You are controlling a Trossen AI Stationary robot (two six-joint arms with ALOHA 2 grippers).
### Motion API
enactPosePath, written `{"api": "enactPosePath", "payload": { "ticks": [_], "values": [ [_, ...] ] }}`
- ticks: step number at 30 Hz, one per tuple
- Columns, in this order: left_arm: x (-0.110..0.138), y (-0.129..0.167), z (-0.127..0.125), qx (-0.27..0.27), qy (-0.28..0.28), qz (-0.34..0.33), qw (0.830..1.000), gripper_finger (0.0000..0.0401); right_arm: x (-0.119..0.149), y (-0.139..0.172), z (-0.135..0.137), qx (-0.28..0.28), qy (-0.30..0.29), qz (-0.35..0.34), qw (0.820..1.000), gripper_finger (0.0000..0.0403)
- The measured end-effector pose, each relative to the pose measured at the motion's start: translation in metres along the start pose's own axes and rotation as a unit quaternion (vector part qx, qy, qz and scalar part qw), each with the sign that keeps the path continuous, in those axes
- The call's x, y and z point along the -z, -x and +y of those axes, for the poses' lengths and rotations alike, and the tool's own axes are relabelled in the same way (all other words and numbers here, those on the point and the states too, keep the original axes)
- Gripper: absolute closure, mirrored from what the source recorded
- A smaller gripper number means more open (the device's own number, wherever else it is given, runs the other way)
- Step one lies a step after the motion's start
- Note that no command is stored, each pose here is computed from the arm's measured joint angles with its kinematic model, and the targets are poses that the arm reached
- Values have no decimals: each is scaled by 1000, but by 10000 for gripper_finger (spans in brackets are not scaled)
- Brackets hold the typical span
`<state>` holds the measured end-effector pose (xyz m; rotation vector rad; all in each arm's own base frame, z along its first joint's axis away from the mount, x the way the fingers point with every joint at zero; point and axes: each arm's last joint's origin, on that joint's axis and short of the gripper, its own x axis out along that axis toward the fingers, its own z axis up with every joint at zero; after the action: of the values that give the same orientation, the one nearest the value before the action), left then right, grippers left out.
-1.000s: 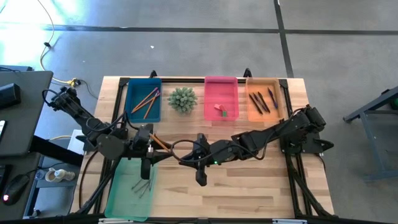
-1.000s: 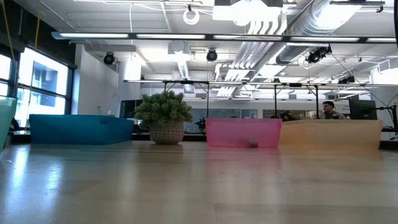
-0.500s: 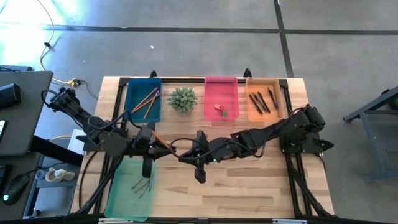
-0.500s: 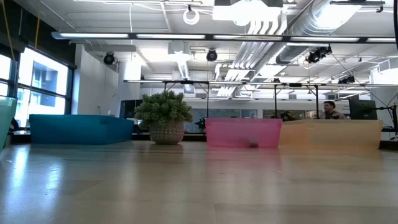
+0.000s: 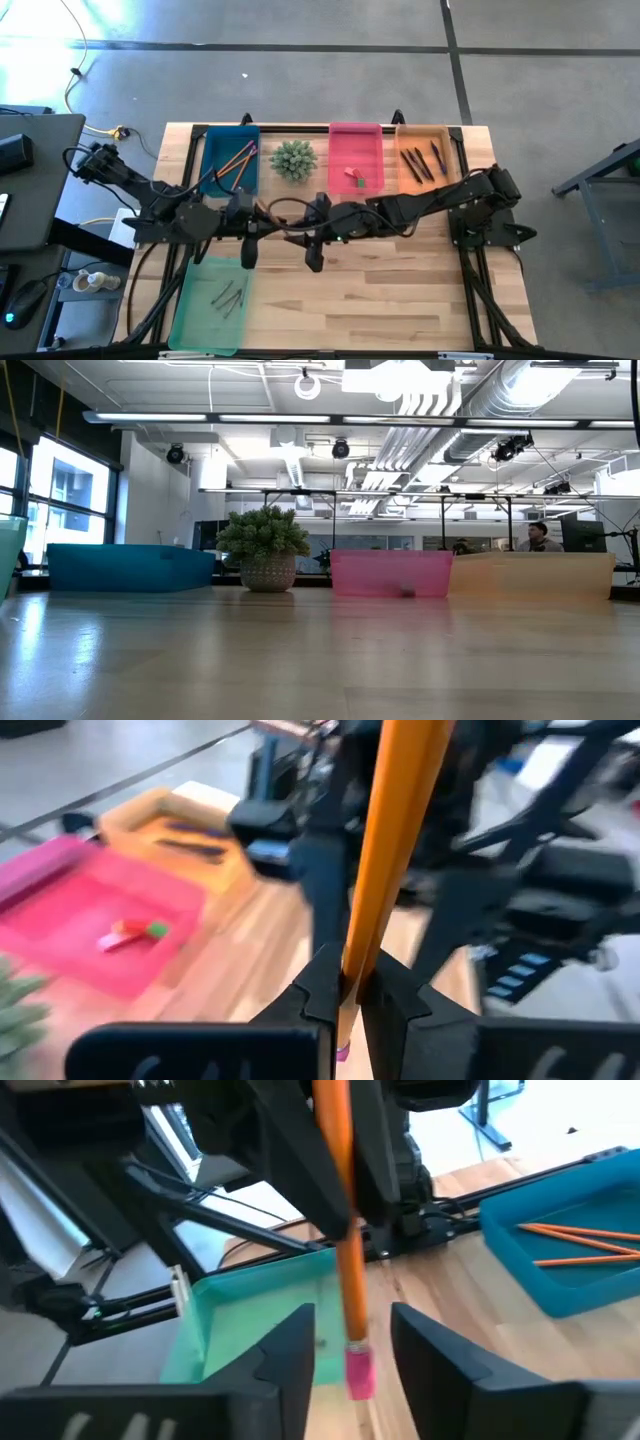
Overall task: Sort crayons/erasers/pens/pencils in bins
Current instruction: Put the orange pencil into the blue bin
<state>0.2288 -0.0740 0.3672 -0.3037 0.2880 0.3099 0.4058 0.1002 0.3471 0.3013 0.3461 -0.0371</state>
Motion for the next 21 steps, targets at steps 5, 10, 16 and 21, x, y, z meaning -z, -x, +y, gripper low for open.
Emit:
{"api": "enactPosePath", "payload": {
  "ticks": [5, 10, 16, 21],
  "values": [
    [-1, 2, 20, -41, -7, 30, 999, 390, -9, 1, -17, 21, 0, -3, 1000, 240],
    [-1, 11, 45, -78, -8, 70, 994, 390, -16, 2, -38, 50, -6, 4, 999, 227],
    [1, 29, 79, -150, -8, 126, 981, 391, -22, 3, -56, 73, -13, 5, 997, 226],
    [6, 44, 109, -234, 2, 185, 954, 391, -24, 3, -65, 85, -15, 9, 996, 226]
  ]
}}
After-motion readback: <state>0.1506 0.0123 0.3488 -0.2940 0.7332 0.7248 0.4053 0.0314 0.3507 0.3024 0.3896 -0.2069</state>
